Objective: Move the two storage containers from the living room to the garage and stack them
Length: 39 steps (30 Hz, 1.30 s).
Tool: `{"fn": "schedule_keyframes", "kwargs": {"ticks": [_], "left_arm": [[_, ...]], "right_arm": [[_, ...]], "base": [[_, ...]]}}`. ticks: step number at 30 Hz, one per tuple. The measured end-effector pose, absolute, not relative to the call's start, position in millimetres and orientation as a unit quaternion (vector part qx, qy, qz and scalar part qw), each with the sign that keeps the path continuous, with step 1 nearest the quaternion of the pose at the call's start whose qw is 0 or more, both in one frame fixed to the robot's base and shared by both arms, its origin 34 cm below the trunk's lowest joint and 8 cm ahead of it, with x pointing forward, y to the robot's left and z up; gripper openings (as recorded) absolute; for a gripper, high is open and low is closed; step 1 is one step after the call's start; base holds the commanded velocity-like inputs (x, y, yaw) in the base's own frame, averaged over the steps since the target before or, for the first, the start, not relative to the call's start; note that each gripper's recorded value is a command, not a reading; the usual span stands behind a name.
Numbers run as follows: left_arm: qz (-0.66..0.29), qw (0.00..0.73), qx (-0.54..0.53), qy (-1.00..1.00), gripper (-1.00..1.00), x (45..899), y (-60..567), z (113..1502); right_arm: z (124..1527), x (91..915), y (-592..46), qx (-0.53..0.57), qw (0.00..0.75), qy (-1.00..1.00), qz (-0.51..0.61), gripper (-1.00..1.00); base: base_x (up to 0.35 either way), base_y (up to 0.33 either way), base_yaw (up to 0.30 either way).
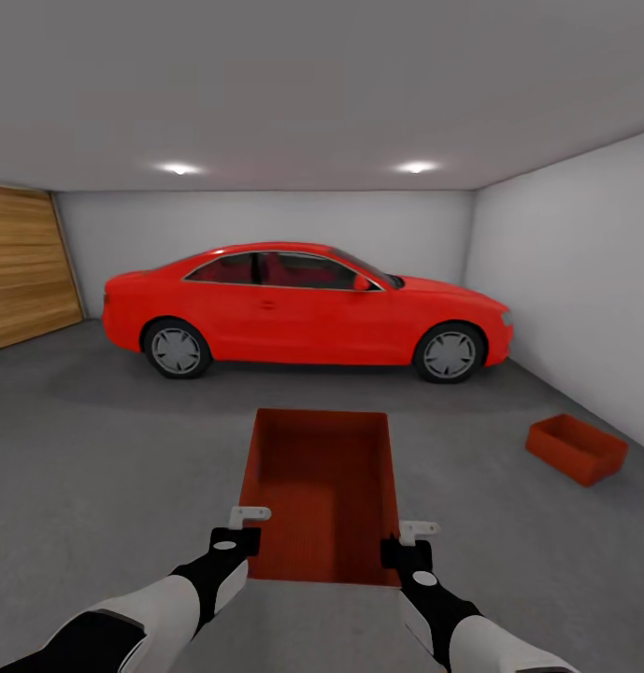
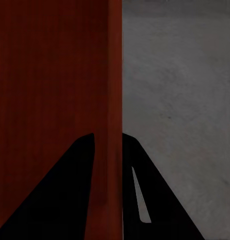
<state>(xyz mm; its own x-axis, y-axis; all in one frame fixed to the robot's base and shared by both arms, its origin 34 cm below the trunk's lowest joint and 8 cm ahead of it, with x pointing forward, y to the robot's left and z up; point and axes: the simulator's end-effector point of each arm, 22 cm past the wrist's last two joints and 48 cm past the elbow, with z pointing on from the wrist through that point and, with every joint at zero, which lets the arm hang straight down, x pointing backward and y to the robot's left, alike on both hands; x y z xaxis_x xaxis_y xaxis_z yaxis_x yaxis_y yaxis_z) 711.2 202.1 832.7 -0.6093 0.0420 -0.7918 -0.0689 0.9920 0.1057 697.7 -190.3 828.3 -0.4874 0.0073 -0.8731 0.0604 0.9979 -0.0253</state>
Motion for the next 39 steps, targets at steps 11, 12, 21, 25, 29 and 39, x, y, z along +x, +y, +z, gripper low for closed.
{"fn": "schedule_keyframes", "kwargs": {"ticks": [11,12,21,25,29,39], "left_arm": [[0.063,0.442,-0.007,0.895,-1.00,711.2,202.0,832.7],[0.063,0.442,-0.007,0.895,-1.00,711.2,202.0,832.7],[0.063,0.442,-0.007,0.895,-1.00,711.2,202.0,832.7],[0.063,0.442,-0.007,0.895,-1.00,711.2,202.0,832.7],[0.063,0.442,-0.007,0.895,-1.00,711.3,202.0,832.8],[0.063,0.442,-0.007,0.895,-1.00,711.3,202.0,832.8]], "right_arm": [[828.1,697.4,-190.4,0.020,0.506,0.862,-0.026,-1.00],[828.1,697.4,-190.4,0.020,0.506,0.862,-0.026,-1.00],[828.0,697.4,-190.4,0.020,0.506,0.862,-0.026,-1.00],[828.0,697.4,-190.4,0.020,0.506,0.862,-0.026,-1.00],[828.1,697.5,-190.4,0.020,0.506,0.862,-0.026,-1.00],[828.1,697.4,-190.4,0.020,0.506,0.862,-0.026,-1.00]], "base": [[0.322,0.091,-0.269],[0.322,0.096,-0.283],[0.322,0.101,-0.283],[0.322,0.106,-0.283],[0.322,0.114,-0.283],[0.322,0.137,-0.283]]}}
